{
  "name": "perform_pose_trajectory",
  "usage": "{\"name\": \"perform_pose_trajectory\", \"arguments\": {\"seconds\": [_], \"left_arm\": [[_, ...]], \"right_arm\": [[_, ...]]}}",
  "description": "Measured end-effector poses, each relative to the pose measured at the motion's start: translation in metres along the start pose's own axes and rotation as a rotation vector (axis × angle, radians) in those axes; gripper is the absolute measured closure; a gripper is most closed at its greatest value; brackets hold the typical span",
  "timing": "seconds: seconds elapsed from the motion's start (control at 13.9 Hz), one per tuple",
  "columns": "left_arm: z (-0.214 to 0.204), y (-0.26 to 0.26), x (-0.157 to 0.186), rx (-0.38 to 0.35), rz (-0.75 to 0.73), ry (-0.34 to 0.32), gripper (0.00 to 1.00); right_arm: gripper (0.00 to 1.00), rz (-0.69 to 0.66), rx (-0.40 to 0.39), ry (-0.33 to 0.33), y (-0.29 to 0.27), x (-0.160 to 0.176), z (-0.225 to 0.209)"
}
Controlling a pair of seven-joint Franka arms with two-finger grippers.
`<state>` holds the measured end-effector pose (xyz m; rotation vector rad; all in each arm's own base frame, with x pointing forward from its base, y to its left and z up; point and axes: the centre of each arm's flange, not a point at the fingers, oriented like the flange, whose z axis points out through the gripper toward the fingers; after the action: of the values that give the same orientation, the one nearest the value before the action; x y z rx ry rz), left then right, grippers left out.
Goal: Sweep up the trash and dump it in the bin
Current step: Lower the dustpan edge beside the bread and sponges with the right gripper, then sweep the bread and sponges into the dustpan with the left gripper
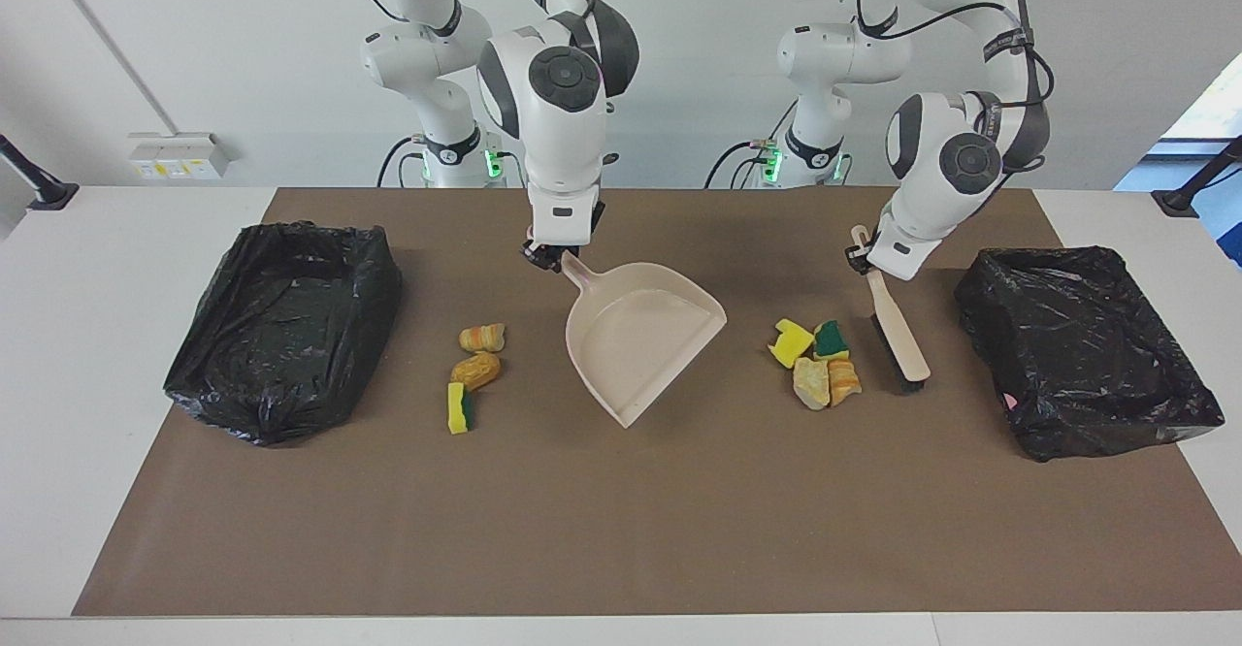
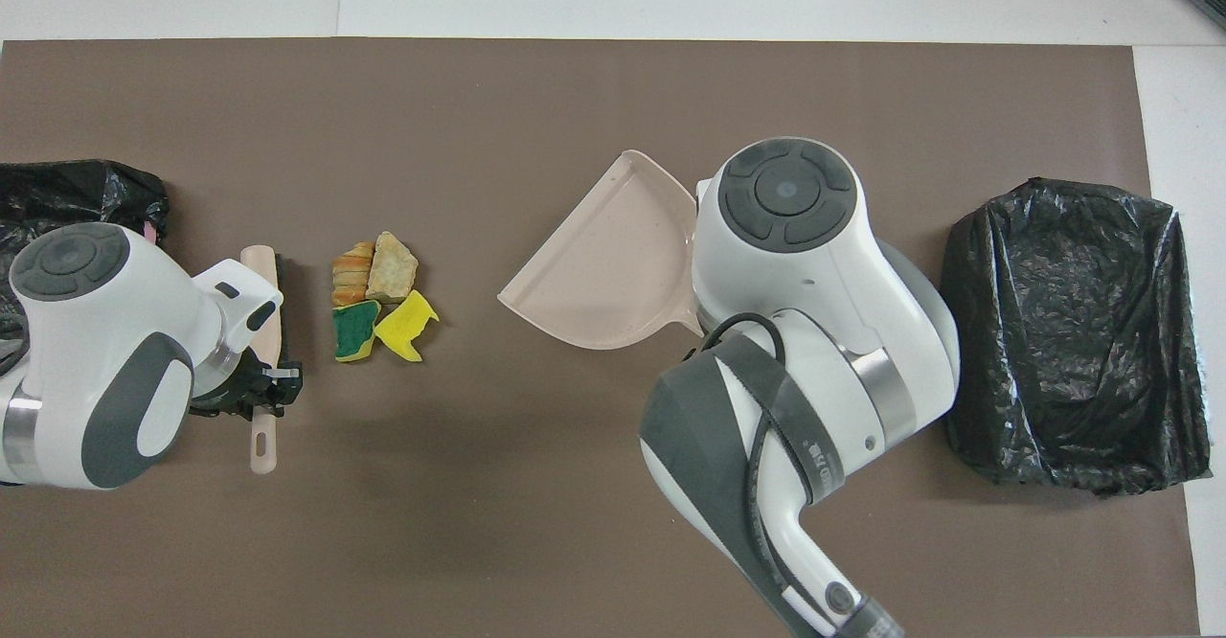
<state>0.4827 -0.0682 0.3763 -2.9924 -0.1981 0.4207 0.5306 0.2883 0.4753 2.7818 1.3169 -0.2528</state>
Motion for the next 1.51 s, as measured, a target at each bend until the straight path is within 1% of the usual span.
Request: {"name": "perform_pose_trajectory", "arguments": {"seconds": [0.07, 0.29, 0.43, 0.58, 0.72, 0.94, 1.23, 1.37, 1.51], "left_arm": [[0.003, 0.001, -0.001, -0.002, -0.003, 0.004, 0.74], [0.013, 0.008, -0.002, -0.020, -0.011, 0.022, 0.74], [0.014, 0.023, -0.005, -0.029, -0.014, 0.031, 0.74], [0.016, 0.042, -0.009, -0.040, -0.011, 0.041, 0.74], [0.018, 0.058, -0.013, -0.049, 0.013, 0.043, 0.74], [0.027, 0.093, -0.019, -0.048, 0.088, 0.061, 0.74], [0.029, 0.112, -0.026, -0.040, 0.308, 0.069, 0.74], [0.030, 0.132, -0.038, -0.028, 0.378, 0.072, 0.74], [0.031, 0.164, -0.060, -0.010, 0.455, 0.076, 0.74]], "right_arm": [[0.68, -0.047, -0.018, -0.013, -0.005, -0.002, 0.007], [0.68, -0.143, -0.049, -0.016, -0.029, 0.007, 0.035], [0.68, -0.212, -0.061, -0.044, -0.049, 0.014, 0.052], [0.68, -0.256, -0.063, -0.065, -0.069, 0.024, 0.069], [0.68, -0.288, -0.068, -0.069, -0.086, 0.034, 0.080], [0.68, -0.286, -0.068, -0.079, -0.097, 0.037, 0.088], [0.68, -0.234, -0.071, -0.082, -0.109, 0.037, 0.102], [0.68, -0.231, -0.071, -0.084, -0.109, 0.037, 0.103], [0.68, -0.228, -0.070, -0.087, -0.108, 0.036, 0.104]]}}
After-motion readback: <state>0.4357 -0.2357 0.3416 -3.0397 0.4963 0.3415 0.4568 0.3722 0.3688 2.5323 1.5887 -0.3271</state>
